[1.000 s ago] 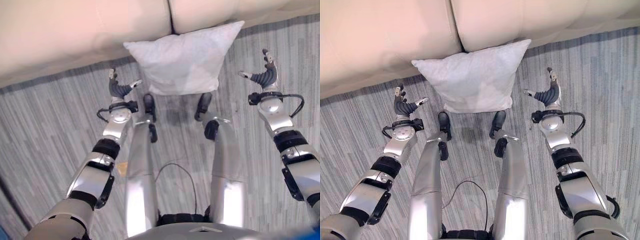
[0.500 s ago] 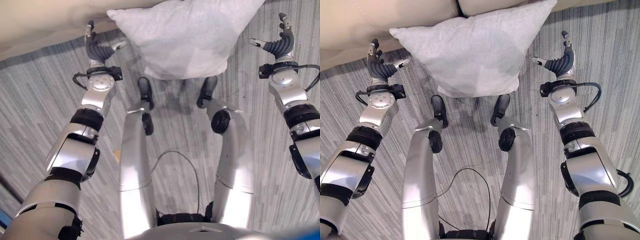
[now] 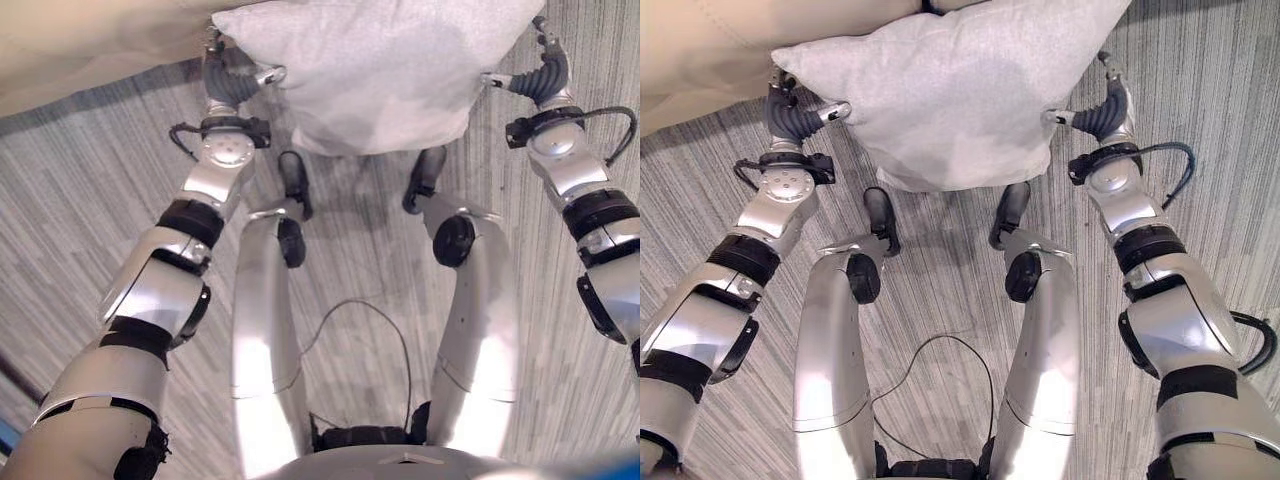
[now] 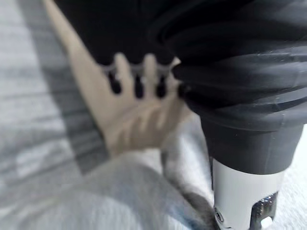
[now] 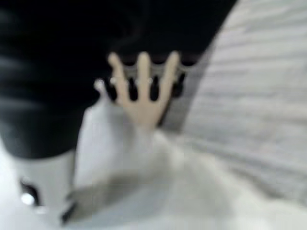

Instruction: Pick up all the scattered cushions and arrange them neatly on the sofa.

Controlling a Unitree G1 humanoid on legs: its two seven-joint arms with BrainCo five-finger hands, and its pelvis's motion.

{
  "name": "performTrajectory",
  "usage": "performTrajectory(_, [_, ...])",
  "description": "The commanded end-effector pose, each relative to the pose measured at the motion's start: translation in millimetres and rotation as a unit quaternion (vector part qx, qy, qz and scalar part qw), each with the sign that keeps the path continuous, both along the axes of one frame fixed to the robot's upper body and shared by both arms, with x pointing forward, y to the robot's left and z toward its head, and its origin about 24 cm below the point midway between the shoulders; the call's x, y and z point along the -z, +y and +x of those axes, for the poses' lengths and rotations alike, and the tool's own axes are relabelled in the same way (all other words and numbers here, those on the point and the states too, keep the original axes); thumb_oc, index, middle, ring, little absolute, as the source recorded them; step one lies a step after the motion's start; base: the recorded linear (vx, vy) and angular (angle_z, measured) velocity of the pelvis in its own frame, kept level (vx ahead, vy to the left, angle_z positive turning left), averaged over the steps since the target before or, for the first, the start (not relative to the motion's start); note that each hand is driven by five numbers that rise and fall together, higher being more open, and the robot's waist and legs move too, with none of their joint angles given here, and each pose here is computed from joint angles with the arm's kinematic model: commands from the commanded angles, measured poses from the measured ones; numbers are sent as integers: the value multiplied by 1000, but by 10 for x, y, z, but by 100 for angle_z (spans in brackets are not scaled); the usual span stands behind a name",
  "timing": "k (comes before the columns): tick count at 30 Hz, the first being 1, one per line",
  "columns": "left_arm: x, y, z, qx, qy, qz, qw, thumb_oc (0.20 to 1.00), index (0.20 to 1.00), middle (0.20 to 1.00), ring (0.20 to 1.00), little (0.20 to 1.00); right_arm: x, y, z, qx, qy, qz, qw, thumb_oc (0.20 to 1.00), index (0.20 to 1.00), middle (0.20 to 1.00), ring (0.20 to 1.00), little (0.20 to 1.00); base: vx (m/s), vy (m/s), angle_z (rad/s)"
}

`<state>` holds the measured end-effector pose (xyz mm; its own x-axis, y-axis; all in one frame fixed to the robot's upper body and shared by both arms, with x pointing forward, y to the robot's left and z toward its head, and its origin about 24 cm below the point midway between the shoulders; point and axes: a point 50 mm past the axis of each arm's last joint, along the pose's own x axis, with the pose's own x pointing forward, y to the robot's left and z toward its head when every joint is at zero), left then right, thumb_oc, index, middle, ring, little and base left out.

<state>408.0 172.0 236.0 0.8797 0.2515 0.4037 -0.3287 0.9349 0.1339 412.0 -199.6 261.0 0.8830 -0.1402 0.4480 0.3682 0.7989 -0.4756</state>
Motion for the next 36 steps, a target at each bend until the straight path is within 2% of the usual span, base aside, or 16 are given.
performTrajectory(1, [-15, -299, 2, 48, -15, -21, 998, 1000, 1000, 1000, 1000, 1000, -91, 343, -1, -51, -28, -20, 998, 1000, 1000, 1000, 1000, 1000, 14, -14, -3])
performTrajectory(4, [-43, -553, -5, 79, -18, -56, 995, 1000, 1000, 1000, 1000, 1000, -129, 731, -5, -94, -39, -18, 995, 1000, 1000, 1000, 1000, 1000, 24, -27, -5])
performTrajectory(10, [-209, -715, -45, 105, -46, -110, 987, 1000, 1000, 1000, 1000, 1000, -272, 1203, -120, -160, -80, 5, 984, 1000, 1000, 1000, 1000, 1000, 6, -14, -4])
performTrajectory(11, [-228, -729, -53, 108, -50, -117, 986, 1000, 1000, 1000, 1000, 1000, -283, 1223, -131, -164, -83, 8, 983, 856, 856, 856, 856, 856, 0, 0, 0])
performTrajectory(12, [-228, -729, -53, 108, -49, -117, 986, 1000, 1000, 1000, 1000, 1000, -282, 1222, -132, -164, -83, 8, 983, 526, 526, 526, 526, 526, 0, 0, 0])
performTrajectory(13, [-264, -732, -65, 111, -58, -120, 985, 495, 495, 495, 495, 495, -304, 1257, -152, -171, -88, 14, 981, 222, 222, 222, 222, 222, 0, 0, 0])
performTrajectory(14, [-304, -731, -85, 113, -68, -126, 983, 200, 200, 200, 200, 200, -328, 1260, -170, -174, -95, 19, 980, 200, 200, 200, 200, 200, 3, -9, -4])
performTrajectory(22, [-411, -620, -173, 119, -111, -156, 974, 200, 200, 200, 200, 200, -443, 1150, -256, -178, -137, 59, 973, 200, 200, 200, 200, 200, -2, -4, -5])
performTrajectory(29, [-681, -789, -396, 176, -187, -166, 952, 200, 200, 200, 200, 200, -582, 1041, -391, -194, -190, 86, 959, 200, 200, 200, 200, 200, -53, -28, 3])
performTrajectory(36, [-454, -833, -531, 206, -189, -166, 946, 200, 200, 200, 200, 200, -250, 955, -473, -209, -176, 97, 957, 200, 200, 200, 200, 200, -68, -36, 12])
